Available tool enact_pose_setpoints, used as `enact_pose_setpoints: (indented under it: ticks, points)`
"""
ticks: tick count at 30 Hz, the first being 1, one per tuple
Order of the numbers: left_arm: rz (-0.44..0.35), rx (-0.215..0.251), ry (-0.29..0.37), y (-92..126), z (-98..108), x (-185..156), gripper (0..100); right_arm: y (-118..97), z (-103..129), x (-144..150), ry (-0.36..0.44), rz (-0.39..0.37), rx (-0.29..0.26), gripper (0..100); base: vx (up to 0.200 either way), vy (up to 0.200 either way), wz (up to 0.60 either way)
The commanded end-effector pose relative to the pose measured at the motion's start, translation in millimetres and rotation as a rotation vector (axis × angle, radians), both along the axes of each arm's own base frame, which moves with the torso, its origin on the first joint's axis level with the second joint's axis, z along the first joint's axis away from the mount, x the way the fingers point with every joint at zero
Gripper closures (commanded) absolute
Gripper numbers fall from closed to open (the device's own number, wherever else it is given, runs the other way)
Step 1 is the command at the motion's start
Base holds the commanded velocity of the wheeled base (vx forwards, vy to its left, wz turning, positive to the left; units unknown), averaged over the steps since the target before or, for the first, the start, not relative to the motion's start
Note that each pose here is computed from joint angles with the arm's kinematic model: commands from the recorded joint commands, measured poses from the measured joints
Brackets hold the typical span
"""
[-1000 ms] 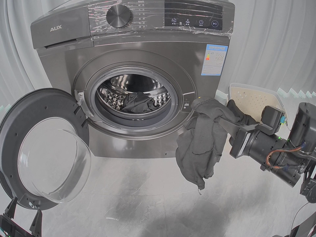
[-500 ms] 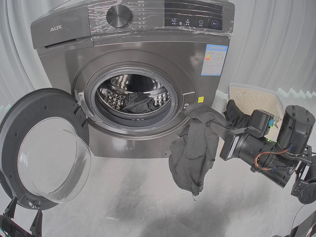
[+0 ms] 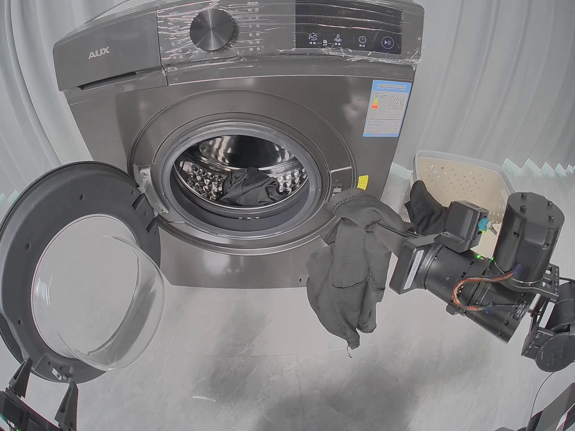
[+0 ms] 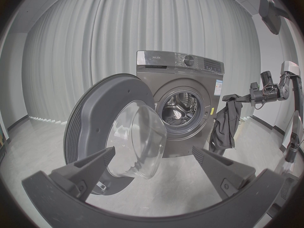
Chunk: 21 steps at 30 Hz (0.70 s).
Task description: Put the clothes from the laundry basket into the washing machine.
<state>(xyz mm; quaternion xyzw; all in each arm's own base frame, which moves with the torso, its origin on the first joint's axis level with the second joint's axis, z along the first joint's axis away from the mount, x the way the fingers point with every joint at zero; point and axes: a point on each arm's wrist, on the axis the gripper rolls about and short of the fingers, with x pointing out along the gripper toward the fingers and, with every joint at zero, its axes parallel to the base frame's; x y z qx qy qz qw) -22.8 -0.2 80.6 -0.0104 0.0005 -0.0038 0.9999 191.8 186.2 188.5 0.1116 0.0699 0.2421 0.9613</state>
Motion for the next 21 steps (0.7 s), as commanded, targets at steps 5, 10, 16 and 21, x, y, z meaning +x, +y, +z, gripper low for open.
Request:
enact_pose_setpoints:
  ticks: [5,10,16,21]
  points:
    - [0.005,0.002,0.002,0.1,-5.4,0.0,0,4.7,-5.6,3.0,0.014,0.002,-0.015,100,0.0,0.12,0.0]
    - [0.008,0.013,0.001,0.1,-5.0,-0.1,0,8.0,-4.6,5.0,0.011,0.006,-0.011,100,0.0,0.0,0.0]
    - [0.005,0.013,0.002,0.0,-5.4,0.0,0,16.4,-0.8,4.2,0.0,0.023,-0.001,100,0.0,0.0,0.0]
    - [-0.018,0.033,-0.014,-0.5,-3.6,-0.1,0,23.1,0.4,7.5,-0.015,0.028,0.017,100,0.0,0.0,0.0]
